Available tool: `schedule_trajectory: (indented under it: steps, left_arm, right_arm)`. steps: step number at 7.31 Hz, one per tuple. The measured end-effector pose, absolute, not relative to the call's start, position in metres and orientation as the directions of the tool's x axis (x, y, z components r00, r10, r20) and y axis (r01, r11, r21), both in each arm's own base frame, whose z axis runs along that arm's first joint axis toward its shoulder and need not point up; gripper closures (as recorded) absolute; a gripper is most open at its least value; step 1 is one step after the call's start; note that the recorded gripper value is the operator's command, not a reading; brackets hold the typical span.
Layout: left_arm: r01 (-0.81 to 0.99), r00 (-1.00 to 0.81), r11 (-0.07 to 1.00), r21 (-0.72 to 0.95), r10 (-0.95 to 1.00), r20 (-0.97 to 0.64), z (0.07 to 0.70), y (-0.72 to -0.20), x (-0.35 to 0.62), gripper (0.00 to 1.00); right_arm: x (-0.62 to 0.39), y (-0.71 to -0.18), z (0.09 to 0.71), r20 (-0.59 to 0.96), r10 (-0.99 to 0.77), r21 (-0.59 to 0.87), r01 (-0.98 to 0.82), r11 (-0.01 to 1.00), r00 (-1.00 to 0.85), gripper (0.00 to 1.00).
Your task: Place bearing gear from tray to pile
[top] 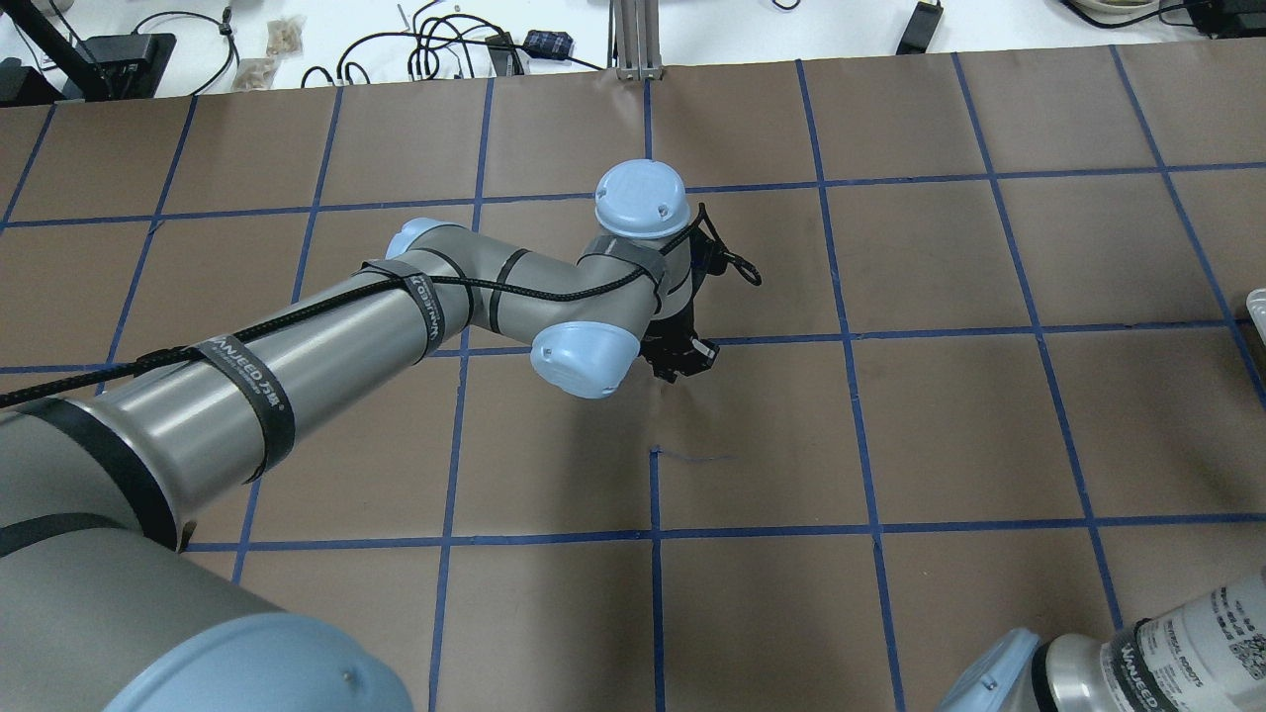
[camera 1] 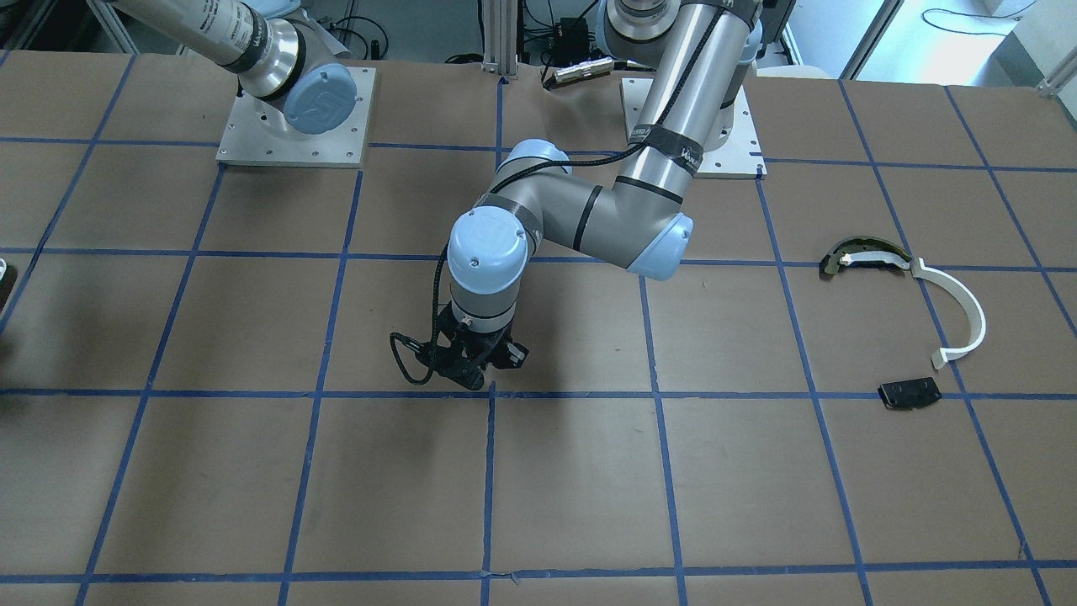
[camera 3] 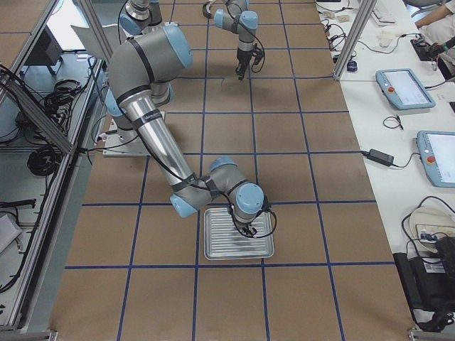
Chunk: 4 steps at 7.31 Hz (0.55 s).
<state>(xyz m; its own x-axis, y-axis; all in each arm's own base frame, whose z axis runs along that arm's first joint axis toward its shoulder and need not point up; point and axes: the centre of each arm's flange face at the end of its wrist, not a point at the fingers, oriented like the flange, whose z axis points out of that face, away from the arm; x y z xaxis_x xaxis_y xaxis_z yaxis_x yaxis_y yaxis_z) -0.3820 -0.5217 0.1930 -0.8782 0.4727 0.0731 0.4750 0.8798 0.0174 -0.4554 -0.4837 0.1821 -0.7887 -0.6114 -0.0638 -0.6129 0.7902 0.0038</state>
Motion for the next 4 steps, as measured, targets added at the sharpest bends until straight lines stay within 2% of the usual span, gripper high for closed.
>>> schedule_trajectory:
  steps: [1,3,4]
  left_arm:
    - [0.461,-0.885,0.887,0.005,0.46,0.066,0.212,-0.536,-0.364,1.0]
    - [0.38,-0.925,0.925,0.019,0.38,0.014,0.257,-0.591,-0.268,1.0]
    - [0.354,-0.935,0.935,0.029,0.354,-0.011,0.279,-0.612,-0.202,1.0]
  right_arm:
    - [-0.454,-0.483,0.18,-0.066,-0.615,0.001,-0.617,0.787,-0.786,0.53]
    - [-0.453,-0.483,0.179,-0.066,-0.619,-0.002,-0.621,0.784,-0.782,0.94]
    - [-0.453,-0.483,0.179,-0.066,-0.622,-0.001,-0.623,0.782,-0.78,1.0]
